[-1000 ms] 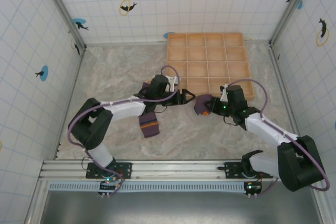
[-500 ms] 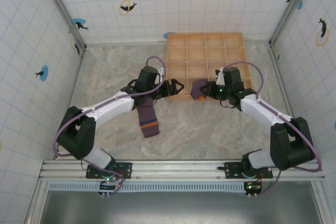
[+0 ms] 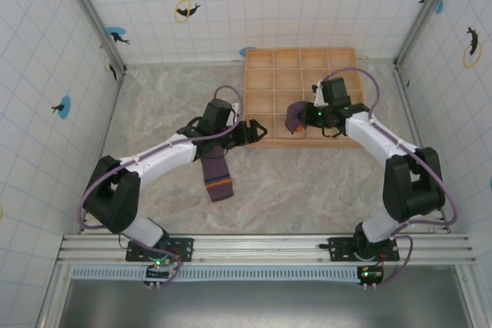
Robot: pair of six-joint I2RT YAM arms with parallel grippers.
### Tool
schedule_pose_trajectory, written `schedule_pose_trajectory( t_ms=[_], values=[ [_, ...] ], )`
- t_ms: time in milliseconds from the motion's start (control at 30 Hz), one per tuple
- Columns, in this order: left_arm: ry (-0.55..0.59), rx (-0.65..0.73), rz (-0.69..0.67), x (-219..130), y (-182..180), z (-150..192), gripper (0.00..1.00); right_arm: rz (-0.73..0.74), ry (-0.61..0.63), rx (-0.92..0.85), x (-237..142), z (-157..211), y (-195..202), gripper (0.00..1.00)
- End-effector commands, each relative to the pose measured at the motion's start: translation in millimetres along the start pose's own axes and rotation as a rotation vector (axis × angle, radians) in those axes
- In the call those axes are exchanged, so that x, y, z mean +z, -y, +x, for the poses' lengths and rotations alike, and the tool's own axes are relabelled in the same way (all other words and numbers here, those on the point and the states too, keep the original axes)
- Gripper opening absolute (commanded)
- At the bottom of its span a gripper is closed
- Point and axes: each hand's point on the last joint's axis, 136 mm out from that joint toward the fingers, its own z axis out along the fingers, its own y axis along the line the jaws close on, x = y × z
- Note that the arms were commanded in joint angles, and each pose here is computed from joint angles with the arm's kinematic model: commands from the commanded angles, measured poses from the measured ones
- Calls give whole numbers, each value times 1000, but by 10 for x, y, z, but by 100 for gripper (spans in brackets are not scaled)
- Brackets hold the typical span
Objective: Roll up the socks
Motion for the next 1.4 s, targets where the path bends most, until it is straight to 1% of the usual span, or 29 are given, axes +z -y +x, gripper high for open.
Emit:
schedule_pose_trajectory(
  t_ms=[0,100,200,433,567,600,700,800,967,1167,1367],
  values=[
    [26,22,-53,-116,-56,-77,94,114,-36,-87,15,-19,106,0],
    [39,9,-74,-151,-119,-94,94,80,-32,-90,46,-28,12,0],
    [43,-43,-104,-181,-258,-112,95,47,-24,-91,96,-49,-130,0],
    [39,-98,-146,-304,-432,-150,94,43,-34,-132,299,-88,-536,0],
    [46,-101,-148,-377,-446,-163,94,75,-46,-158,441,-114,-691,0],
    [34,-109,-161,-375,-516,-94,94,83,-50,-165,477,-125,-726,0],
    [29,-113,-171,-406,-568,-45,94,117,-66,-180,571,-146,-784,0],
    [29,-112,-173,-432,-591,-17,94,138,-53,-187,594,-188,-826,0],
    [33,-111,-180,-461,-626,-9,94,213,-33,-224,566,-236,-847,0],
    [26,-112,-194,-466,-667,10,94,327,-32,-297,588,-160,-804,0],
    [25,-108,-213,-495,-701,24,94,410,-53,-368,756,-1,-832,0]
  ],
)
